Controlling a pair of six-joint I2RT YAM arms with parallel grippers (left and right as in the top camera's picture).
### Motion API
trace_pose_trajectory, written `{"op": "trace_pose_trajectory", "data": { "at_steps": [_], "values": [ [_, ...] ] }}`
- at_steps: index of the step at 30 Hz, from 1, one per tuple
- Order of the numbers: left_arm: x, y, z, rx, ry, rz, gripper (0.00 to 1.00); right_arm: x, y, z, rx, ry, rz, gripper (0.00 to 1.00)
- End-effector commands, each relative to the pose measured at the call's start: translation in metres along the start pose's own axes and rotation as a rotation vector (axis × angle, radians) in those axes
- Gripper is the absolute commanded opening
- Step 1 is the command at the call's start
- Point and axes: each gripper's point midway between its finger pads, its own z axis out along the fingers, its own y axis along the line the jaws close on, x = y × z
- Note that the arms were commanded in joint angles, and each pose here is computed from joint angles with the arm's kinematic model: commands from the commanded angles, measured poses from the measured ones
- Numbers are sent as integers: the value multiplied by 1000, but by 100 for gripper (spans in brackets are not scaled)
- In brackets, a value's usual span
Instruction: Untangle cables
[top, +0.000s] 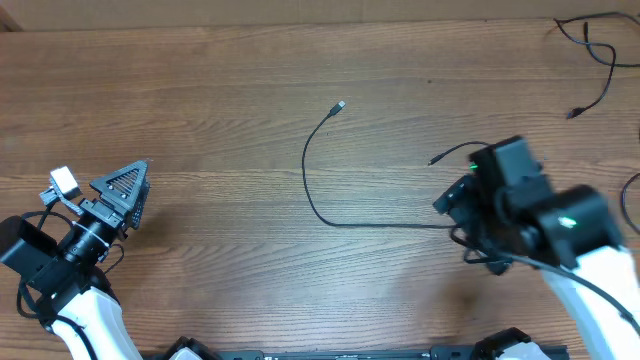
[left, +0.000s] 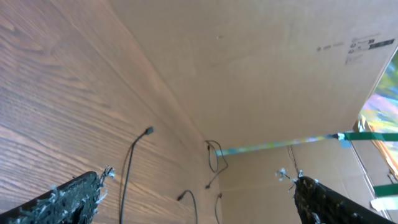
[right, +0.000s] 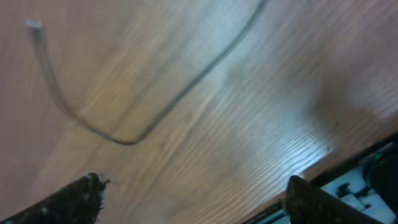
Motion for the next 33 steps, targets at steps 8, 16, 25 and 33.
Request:
{"op": "trace_pose_trajectory", "data": {
  "at_steps": [8,16,25,33],
  "values": [
    [-2,-8,-1,14,3,44,99,20,0,101,167,136,196,84],
    [-2,-8,-1,14,3,45,100,21,14,155,234,179,199,81],
    [-2,-8,-1,14,3,45,100,17,29,182,206,172,199,69],
    [-2,-8,-1,14,3,45,100,21,22,200,248,188,199,60]
  ]
}}
